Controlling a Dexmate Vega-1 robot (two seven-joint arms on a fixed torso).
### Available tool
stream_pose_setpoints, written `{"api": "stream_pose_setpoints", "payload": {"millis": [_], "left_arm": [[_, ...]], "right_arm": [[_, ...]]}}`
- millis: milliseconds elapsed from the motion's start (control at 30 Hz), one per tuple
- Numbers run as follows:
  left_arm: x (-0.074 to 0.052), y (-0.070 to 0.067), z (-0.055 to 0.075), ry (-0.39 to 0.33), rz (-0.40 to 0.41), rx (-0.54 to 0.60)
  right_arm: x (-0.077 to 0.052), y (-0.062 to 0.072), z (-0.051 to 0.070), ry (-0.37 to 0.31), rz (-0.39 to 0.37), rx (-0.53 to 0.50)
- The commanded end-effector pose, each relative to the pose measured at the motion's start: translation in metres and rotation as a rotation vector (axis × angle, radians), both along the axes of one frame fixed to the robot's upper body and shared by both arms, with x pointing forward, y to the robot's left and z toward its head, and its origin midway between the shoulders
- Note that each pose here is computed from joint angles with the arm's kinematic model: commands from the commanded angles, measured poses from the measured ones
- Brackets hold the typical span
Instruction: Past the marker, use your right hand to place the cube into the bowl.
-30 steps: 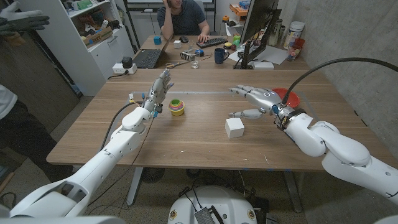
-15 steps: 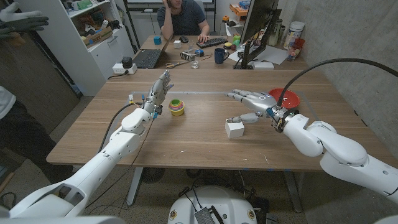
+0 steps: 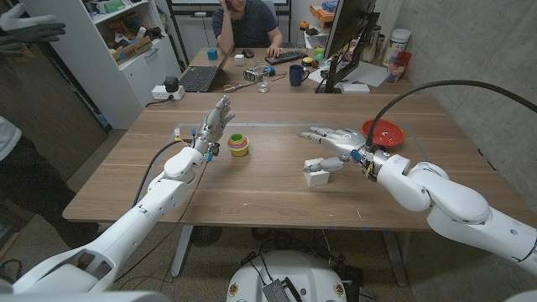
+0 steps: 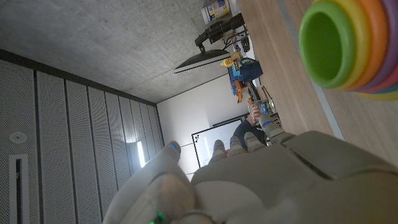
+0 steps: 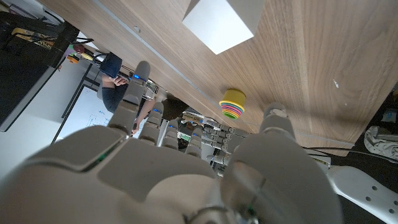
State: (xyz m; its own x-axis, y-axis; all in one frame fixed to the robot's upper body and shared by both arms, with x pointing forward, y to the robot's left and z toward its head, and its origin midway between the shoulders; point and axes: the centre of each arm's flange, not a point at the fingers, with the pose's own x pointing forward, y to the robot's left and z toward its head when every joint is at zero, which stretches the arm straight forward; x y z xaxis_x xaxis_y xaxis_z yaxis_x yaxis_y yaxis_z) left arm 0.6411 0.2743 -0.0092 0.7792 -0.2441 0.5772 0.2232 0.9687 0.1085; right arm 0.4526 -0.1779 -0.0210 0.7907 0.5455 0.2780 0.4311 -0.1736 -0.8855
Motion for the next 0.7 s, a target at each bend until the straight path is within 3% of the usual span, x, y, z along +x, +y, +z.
{"api": "stream_pose_setpoints", "payload": {"millis": [33,700], "left_arm": [[0.000,0.003,0.000,-0.009,-0.004,-0.002],[0.008,0.007,0.006,-0.016,-0.008,0.009]], "right_arm": [[0.016,0.010,-0.005,0.010,-0.054,-0.060],[0.044,0.018,-0.010,0.106,-0.072,-0.092]]}}
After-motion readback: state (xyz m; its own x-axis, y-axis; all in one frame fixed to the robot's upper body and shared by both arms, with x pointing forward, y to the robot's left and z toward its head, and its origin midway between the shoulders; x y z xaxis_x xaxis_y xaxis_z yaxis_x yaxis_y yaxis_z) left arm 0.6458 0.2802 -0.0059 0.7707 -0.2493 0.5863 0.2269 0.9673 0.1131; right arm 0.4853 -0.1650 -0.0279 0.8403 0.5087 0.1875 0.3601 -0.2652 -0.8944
